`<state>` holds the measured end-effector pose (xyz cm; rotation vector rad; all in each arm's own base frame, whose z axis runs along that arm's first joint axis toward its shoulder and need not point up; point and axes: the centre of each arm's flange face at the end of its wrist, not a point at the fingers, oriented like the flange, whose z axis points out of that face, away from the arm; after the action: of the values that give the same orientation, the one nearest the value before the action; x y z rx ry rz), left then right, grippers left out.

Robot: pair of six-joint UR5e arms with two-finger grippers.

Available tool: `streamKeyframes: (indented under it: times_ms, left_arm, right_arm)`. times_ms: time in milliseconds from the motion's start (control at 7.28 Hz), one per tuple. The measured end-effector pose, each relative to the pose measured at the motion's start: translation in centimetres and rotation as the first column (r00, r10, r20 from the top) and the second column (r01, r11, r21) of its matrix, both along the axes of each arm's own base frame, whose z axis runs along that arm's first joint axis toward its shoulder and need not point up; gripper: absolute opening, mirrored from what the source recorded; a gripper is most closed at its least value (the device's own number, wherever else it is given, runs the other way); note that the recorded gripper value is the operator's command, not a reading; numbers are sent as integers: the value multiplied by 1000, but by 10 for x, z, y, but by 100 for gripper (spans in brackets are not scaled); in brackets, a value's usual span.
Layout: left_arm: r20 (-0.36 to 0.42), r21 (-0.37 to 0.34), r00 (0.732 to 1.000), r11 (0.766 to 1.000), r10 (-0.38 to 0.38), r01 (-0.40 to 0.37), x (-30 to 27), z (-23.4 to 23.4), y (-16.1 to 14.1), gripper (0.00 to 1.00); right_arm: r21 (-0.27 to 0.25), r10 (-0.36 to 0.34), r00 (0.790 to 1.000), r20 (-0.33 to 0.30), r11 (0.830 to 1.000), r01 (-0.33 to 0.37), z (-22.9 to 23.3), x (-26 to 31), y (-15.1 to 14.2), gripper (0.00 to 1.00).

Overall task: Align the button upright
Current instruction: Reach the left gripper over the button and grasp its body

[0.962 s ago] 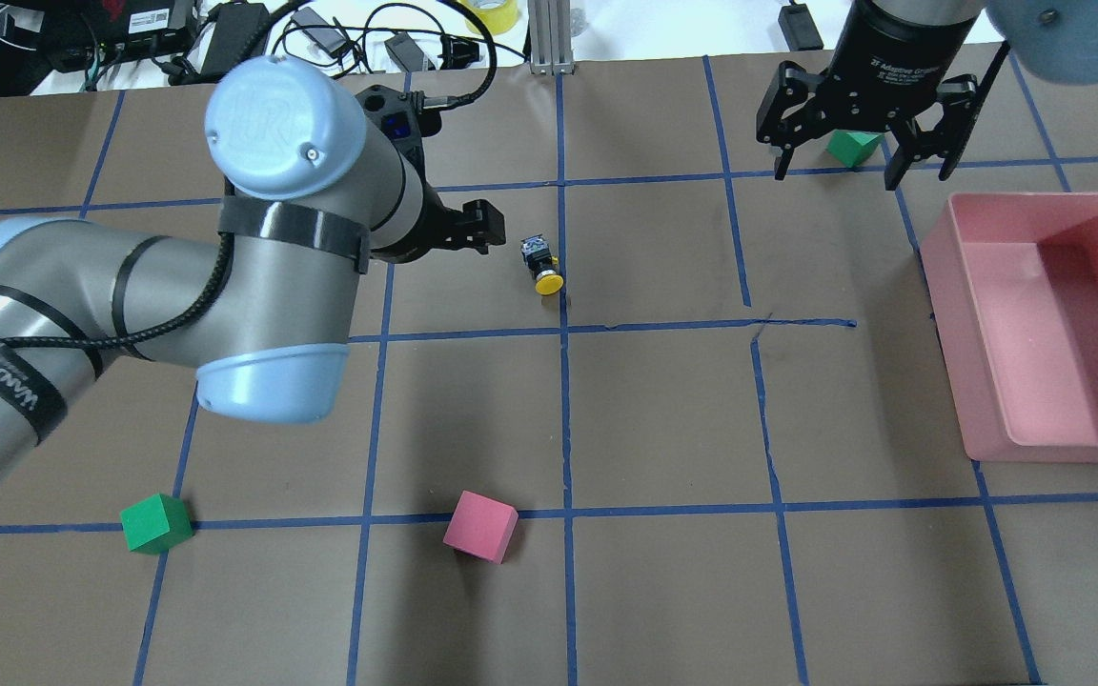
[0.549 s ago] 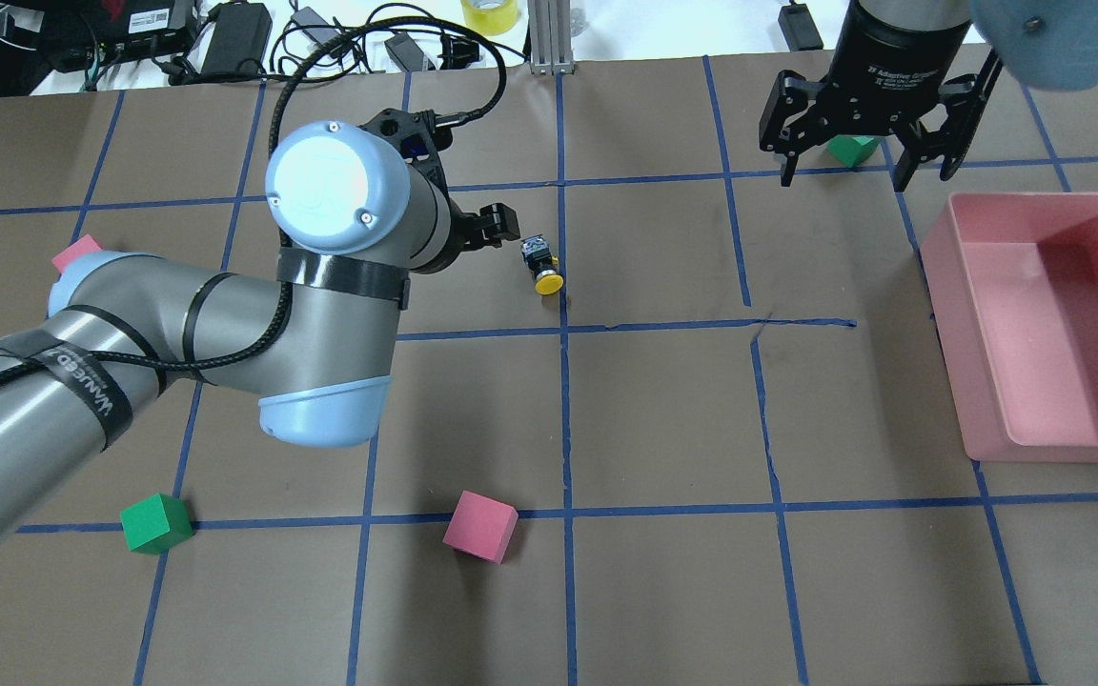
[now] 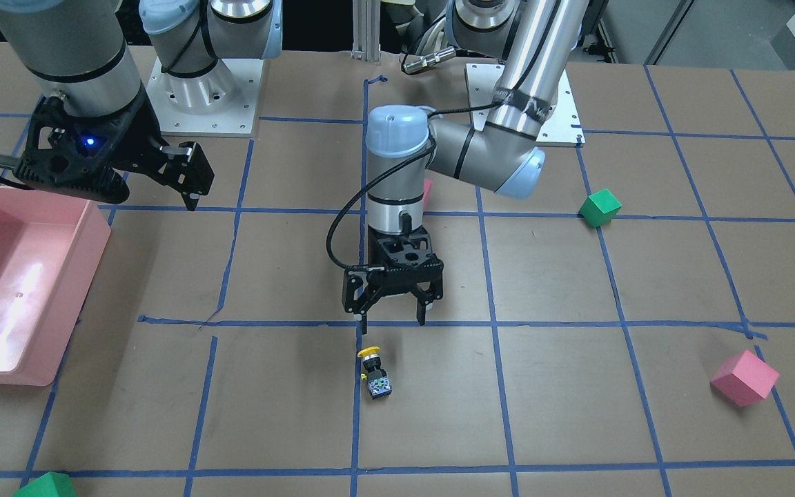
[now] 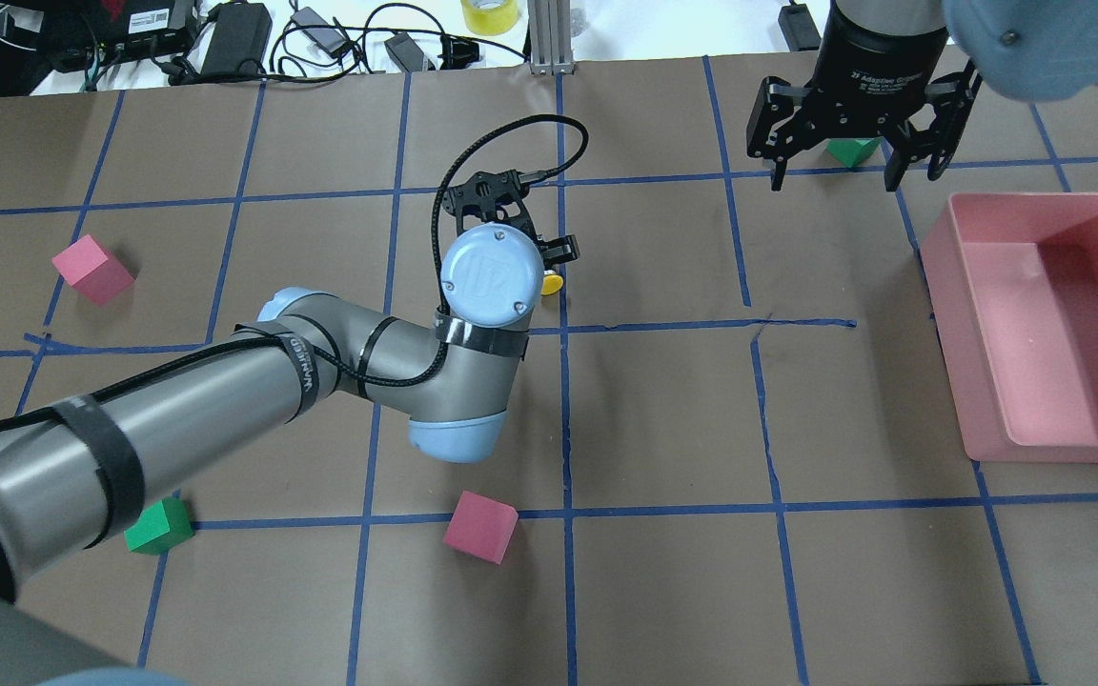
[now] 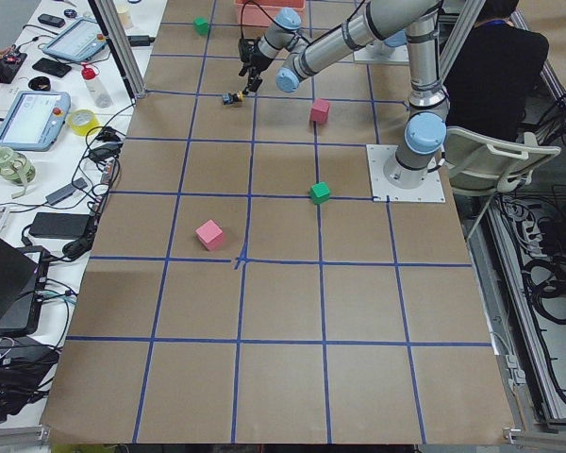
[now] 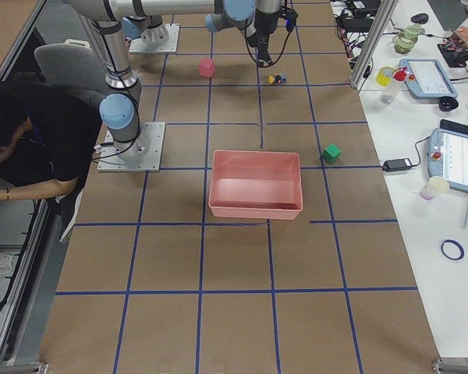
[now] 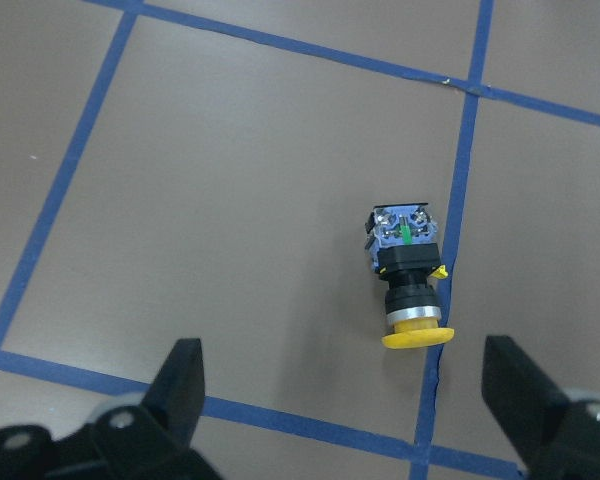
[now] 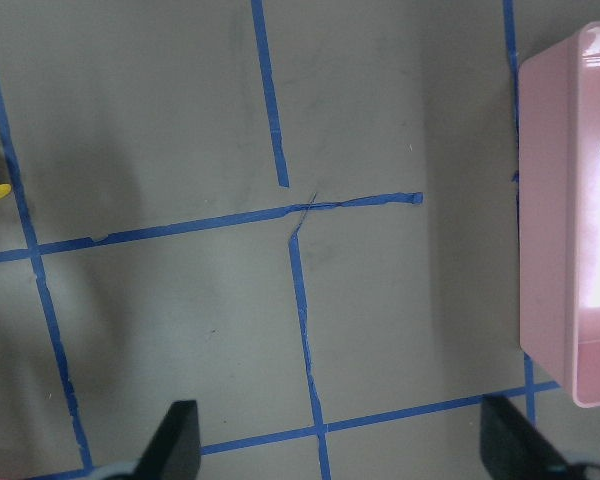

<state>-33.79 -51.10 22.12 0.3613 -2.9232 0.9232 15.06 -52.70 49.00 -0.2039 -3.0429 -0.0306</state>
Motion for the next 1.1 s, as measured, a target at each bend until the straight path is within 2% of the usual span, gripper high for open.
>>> streamKeyframes:
  times_ms: [412, 549, 962, 1099]
  left_arm:
    - [20, -73, 1000, 997, 8, -6, -32, -41, -24, 94]
    - [26, -86, 1000, 996, 6, -4, -33, -53, -25, 90]
    - [97, -72, 995, 997, 1, 6, -21, -78, -7, 85]
    - [96, -77, 995, 997, 4, 4, -21, -77, -8, 79]
  right_arm:
    - [6, 14, 1000, -3, 1000, -14, -2, 4, 3, 100]
    - [7, 22, 1000, -2, 1000, -22, -2, 6, 4, 100]
    - [9, 94, 996, -8, 996, -94, -2, 6, 5, 100]
    - [11, 132, 991, -10, 991, -131, -1, 6, 5, 100]
